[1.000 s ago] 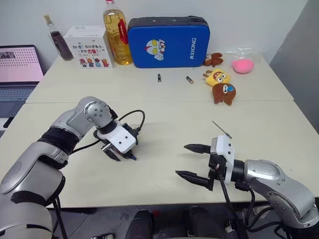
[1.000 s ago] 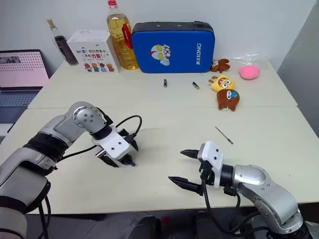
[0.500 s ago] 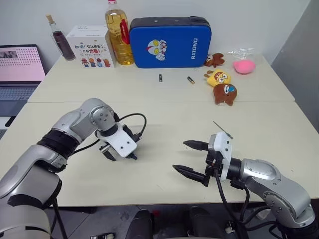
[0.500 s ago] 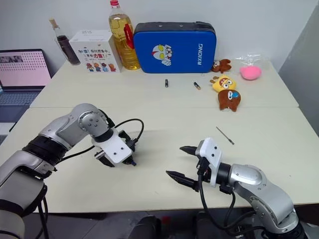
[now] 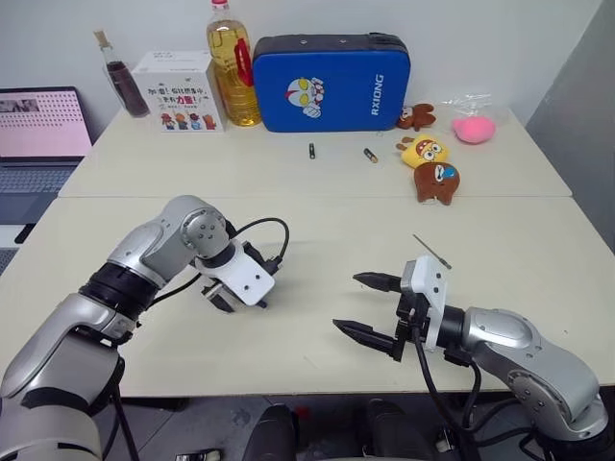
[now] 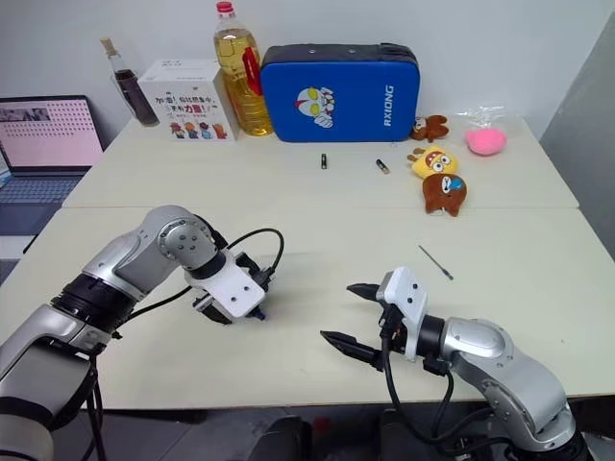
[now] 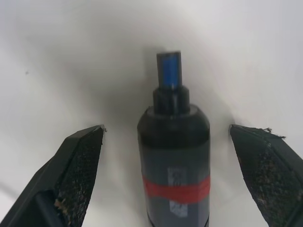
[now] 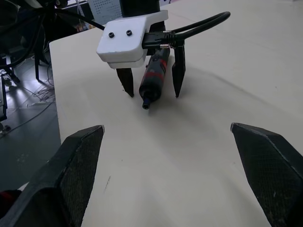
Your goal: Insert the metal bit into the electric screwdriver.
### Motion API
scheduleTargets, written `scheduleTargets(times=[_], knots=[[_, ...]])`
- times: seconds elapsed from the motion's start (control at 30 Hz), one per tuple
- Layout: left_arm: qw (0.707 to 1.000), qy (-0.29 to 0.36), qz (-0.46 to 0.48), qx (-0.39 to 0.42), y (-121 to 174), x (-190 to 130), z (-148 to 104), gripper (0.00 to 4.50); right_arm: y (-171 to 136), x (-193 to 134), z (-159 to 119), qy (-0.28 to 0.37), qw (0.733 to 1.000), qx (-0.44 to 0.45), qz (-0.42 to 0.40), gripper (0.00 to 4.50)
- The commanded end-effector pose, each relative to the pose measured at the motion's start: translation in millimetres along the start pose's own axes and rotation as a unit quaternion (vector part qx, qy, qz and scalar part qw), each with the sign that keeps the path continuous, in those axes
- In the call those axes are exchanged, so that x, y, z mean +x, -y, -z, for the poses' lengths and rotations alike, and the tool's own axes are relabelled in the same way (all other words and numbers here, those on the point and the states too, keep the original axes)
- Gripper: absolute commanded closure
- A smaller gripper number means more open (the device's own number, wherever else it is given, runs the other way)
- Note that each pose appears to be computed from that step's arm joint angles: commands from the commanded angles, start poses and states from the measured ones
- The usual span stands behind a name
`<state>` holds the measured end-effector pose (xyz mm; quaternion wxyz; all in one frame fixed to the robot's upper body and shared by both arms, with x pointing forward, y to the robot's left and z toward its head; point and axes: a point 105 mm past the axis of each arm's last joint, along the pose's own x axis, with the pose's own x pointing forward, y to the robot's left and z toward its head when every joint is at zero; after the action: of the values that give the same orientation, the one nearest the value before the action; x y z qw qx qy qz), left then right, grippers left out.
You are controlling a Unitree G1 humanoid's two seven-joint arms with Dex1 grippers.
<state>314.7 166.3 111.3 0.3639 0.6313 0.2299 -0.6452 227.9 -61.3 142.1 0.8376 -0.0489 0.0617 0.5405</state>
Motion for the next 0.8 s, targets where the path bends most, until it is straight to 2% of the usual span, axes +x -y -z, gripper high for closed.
scheduleTargets(times=[0.03, 0.23, 0.43, 0.6, 0.77, 0.8], knots=[[0.999, 0.027, 0.018, 0.001, 5, 8, -11, 0.82, -4, 0, -16, 0.025, 0.999, -0.016, -0.013, 0.0], [1.0, 0.014, 0.023, -0.003, 6, 8, -5, 2.0, -13, -1, -21, 0.03, 0.999, -0.019, -0.028, 0.0], [1.0, 0.008, 0.02, 0.0, 3, 8, -2, 2.88, -14, -2, -21, 0.028, 0.999, -0.02, -0.032, 0.0], [1.0, 0.013, 0.004, 0.009, -3, 11, -5, 2.88, -14, -3, -20, 0.027, 0.999, -0.022, -0.028, 0.0], [0.999, 0.018, 0.021, 0.019, 4, 9, -5, 2.88, -13, -3, -20, 0.027, 0.999, -0.023, -0.027, 0.0], [1.0, 0.017, 0.019, 0.014, 4, 8, -3, 2.18, -13, -3, -20, 0.027, 0.999, -0.023, -0.026, 0.0]])
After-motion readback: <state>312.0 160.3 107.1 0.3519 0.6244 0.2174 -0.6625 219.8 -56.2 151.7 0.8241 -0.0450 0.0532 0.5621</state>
